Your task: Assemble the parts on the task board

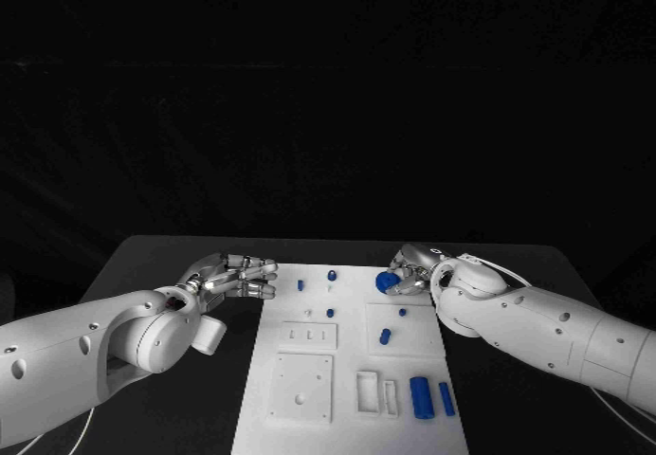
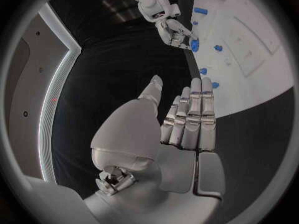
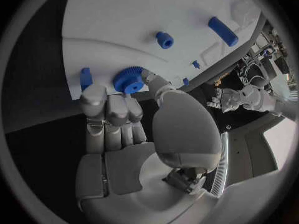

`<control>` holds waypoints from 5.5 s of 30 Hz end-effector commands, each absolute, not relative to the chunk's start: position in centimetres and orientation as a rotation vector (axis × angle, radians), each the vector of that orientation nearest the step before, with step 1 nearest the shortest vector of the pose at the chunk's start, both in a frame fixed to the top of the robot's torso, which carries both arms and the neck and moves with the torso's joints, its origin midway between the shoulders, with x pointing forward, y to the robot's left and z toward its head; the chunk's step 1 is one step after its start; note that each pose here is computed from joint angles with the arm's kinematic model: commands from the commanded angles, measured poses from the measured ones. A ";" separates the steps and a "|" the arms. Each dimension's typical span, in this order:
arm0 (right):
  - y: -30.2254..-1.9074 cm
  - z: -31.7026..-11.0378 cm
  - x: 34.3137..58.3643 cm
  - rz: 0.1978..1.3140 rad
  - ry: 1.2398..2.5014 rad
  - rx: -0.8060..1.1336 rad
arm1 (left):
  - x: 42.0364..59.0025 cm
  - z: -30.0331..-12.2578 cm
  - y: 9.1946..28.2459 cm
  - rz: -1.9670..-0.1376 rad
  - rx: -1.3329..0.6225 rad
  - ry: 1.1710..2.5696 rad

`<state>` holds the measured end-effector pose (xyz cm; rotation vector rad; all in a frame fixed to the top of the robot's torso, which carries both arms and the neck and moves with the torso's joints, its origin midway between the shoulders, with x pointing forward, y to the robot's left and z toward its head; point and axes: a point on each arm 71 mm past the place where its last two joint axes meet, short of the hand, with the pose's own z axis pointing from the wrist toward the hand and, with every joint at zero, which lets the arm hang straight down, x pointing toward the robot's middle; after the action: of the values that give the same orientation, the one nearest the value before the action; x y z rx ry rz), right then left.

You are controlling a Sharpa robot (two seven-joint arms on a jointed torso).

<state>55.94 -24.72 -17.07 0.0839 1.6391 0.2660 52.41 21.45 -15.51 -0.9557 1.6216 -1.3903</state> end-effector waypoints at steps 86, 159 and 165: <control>-10.7 -17.1 54.3 0.326 1.452 -0.196 | 52.5 -15.6 20.3 -1.396 -0.940 1.650; -13.9 -18.0 54.8 0.406 1.569 -0.061 | 52.6 -15.7 21.0 -1.382 -0.947 1.644; -14.2 -18.3 55.0 0.385 1.587 -0.062 | 52.6 -15.6 20.9 -1.384 -0.946 1.643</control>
<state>55.05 -14.25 -17.99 -0.0448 1.5555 0.3869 52.62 21.16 -15.76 -0.9576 1.6448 -1.3712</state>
